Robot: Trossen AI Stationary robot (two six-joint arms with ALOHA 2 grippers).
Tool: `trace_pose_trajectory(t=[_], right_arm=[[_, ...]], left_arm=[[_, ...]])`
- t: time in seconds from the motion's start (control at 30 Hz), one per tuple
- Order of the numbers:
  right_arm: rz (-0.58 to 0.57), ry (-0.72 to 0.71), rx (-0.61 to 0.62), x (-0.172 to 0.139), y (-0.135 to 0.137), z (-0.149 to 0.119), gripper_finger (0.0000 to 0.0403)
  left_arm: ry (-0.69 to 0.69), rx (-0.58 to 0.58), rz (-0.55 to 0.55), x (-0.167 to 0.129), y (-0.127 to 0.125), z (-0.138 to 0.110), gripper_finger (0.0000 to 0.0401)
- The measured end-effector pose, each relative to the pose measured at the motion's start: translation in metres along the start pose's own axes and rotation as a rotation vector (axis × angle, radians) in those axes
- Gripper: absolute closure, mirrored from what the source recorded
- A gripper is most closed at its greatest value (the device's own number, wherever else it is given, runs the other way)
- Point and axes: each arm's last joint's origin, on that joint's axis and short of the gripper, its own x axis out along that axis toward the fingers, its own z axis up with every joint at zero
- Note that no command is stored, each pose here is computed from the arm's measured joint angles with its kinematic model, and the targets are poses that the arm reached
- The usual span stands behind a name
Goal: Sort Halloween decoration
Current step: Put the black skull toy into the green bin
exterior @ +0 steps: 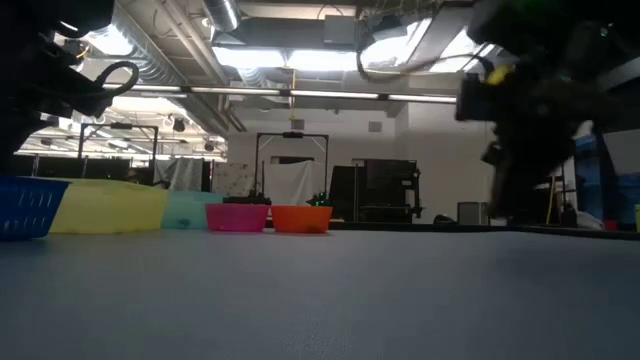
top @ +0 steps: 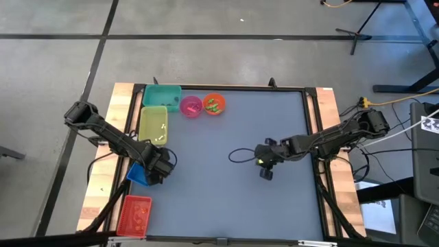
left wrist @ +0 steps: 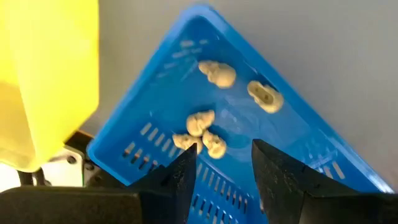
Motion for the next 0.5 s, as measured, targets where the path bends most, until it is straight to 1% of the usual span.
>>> trace_pose_trajectory(t=[0.1, 0.23, 0.33, 0.5], right_arm=[[0.080, -0.102, -0.020, -0.001, 0.006, 0.011, 0.0329], [0.151, -0.197, -0.022, -0.003, 0.011, 0.021, 0.0329], [0.181, -0.231, -0.023, -0.005, 0.013, 0.024, 0.0329], [0.187, -0.243, -0.023, -0.005, 0.014, 0.025, 0.0329]], left_arm=[[0.041, 0.000, -0.018, 0.000, 0.000, -0.002, 0.0264], [0.096, -0.002, -0.042, 0.000, 0.000, -0.004, 0.0264], [0.116, -0.007, -0.045, 0.000, 0.001, -0.005, 0.0264], [0.119, -0.006, -0.042, -0.001, 0.001, -0.005, 0.0264]])
